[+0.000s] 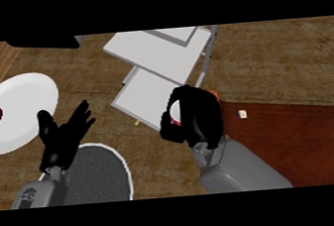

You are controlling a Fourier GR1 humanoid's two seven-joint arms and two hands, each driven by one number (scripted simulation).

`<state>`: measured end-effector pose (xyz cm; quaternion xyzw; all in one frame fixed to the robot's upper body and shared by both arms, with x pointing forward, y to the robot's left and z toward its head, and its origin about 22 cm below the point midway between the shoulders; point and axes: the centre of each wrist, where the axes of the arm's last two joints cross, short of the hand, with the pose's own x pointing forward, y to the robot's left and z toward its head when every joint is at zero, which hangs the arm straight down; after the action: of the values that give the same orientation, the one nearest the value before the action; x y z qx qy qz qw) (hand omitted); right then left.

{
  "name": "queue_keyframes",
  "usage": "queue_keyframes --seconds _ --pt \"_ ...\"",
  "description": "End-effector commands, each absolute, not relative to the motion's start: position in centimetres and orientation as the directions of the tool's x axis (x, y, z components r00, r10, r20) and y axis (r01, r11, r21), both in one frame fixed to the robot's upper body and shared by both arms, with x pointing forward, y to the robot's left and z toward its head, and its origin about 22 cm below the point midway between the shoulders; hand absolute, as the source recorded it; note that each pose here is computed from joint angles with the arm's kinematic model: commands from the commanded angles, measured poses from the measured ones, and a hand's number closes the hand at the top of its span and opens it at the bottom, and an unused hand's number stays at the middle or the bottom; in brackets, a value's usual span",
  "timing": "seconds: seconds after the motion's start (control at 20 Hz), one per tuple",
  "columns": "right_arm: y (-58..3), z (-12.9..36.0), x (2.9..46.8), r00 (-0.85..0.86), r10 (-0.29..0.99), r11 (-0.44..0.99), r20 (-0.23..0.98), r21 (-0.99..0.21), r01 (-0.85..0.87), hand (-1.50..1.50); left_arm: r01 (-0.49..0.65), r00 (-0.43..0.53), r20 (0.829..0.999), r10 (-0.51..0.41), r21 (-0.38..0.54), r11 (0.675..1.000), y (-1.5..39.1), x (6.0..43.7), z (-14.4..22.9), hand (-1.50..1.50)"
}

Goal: Pick the can from the tray and place it in the tiered shelf

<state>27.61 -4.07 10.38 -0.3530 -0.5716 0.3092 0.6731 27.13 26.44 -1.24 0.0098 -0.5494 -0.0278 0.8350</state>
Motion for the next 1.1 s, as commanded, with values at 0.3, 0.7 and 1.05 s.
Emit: queue_keyframes --seconds 0.3,0.7,1.05 --pt "1.3 18.4 27.5 0.153 0.793 0.526 0.589 -0.790 0.315 1.50 0.034 0.463 0.883 -0.078 0.070 0.997 27.0 26.4 -2.6 0.00" --pt "2.8 24.7 28.8 0.168 0.796 0.473 0.581 -0.771 0.427 1.50 -0.004 0.464 0.884 -0.047 0.055 0.998 27.3 26.6 -2.5 0.00" --pt "3.4 31.3 30.4 0.184 0.759 0.468 0.625 -0.719 0.514 1.50 -0.016 0.456 0.888 -0.055 0.070 0.997 27.7 26.7 -2.0 0.00"
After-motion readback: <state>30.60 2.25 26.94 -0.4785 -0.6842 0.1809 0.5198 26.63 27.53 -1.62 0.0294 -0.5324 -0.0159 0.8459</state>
